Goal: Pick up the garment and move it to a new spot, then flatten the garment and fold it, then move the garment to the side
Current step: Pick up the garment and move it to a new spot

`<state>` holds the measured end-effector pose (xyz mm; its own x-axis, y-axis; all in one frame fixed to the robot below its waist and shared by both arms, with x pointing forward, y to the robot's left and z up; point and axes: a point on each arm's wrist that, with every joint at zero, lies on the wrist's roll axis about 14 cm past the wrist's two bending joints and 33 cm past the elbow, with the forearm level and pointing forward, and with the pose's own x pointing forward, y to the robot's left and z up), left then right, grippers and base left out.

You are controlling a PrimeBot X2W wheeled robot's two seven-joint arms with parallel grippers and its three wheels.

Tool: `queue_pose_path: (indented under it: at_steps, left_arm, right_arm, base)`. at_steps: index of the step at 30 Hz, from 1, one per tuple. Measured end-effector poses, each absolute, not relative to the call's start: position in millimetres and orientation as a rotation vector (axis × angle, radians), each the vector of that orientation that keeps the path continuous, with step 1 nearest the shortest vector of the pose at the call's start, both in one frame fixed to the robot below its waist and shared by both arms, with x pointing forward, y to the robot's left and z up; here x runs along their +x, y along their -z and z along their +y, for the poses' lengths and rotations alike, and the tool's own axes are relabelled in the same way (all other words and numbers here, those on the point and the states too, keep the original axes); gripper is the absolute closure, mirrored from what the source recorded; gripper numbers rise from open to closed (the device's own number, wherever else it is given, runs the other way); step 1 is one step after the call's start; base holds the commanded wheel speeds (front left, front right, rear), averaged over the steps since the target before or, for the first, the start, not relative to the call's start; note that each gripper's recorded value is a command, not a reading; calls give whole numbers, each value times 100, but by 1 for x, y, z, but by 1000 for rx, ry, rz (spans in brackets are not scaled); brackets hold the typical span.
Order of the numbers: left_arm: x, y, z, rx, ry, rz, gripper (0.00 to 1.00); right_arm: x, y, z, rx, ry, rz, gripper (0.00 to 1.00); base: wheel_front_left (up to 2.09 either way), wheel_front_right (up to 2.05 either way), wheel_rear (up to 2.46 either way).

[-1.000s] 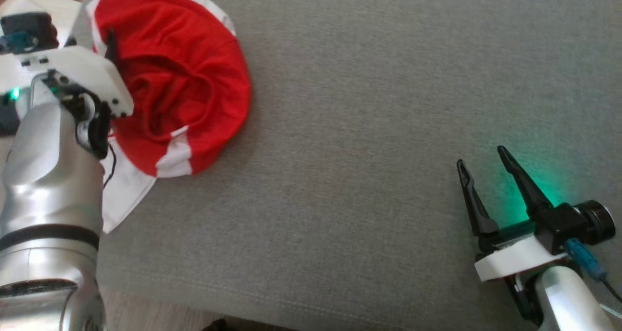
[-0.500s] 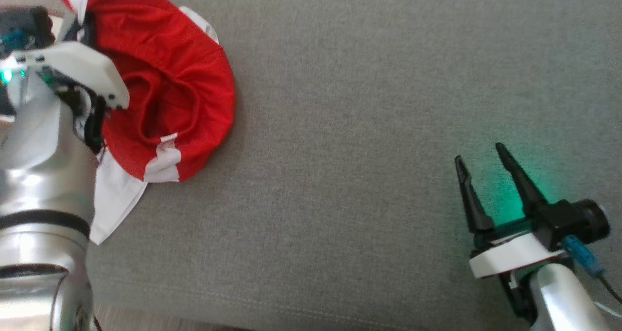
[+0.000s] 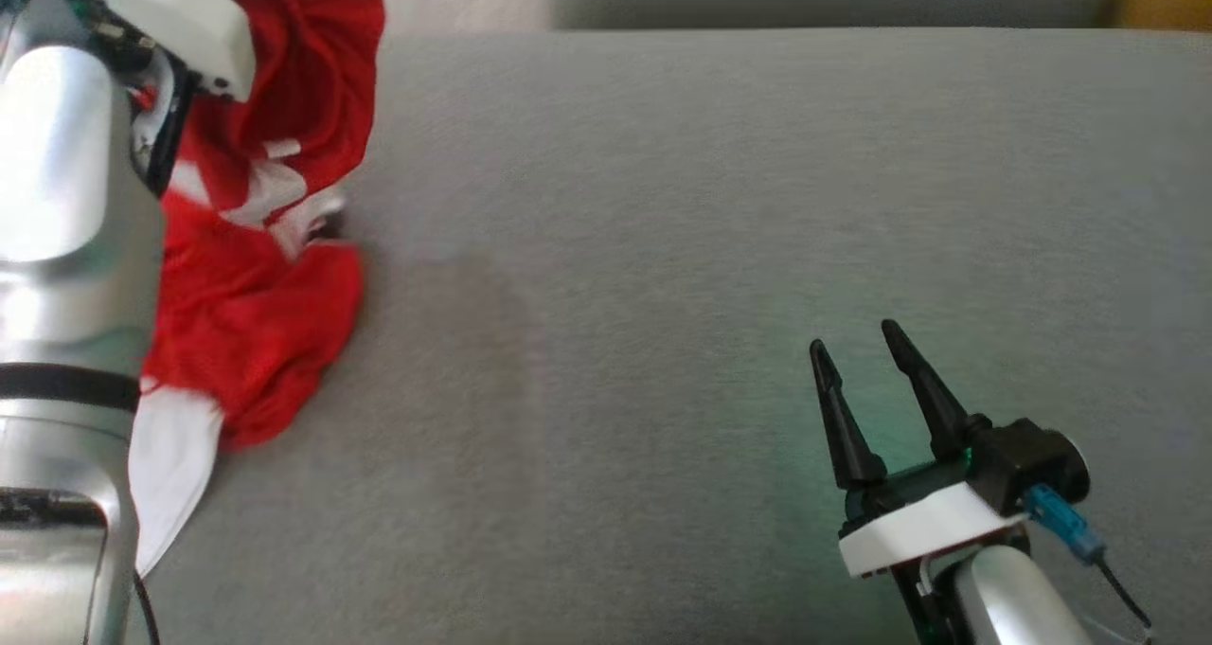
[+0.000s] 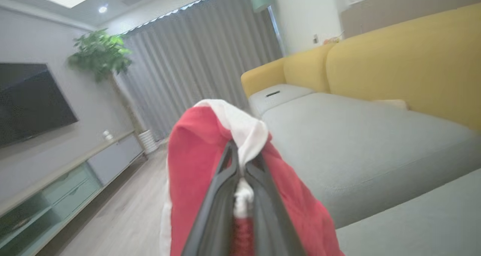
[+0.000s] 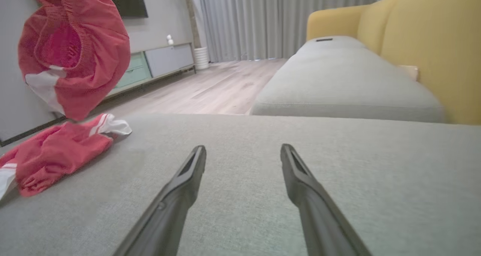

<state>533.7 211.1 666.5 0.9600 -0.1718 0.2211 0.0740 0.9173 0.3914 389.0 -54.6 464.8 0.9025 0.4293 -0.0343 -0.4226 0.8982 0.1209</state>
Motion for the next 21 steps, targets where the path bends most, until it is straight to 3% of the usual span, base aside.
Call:
queue_pose_path:
  at_steps: [6,13,17,21]
  left_arm:
    - [537,-688,97,388,404,-354,100]
    - [511,-668,-37,380,774,-398,100]
    - [485,-624,-99,411,991,-352,100]
    - [459,-546,-130,377,1150,-182,100]
  right_arm:
    - [371,-482,-98,116,-307,13,0]
    - [348,-490,-159,110,-110,-17,0]
    - [338,-487,-187,103,-18,-7,0]
    - [337,-476,-201,113,31,29,0]
  base:
    - [0,0,0]
    - [0,0,0]
    - [0,0,0]
    - [0,0,0]
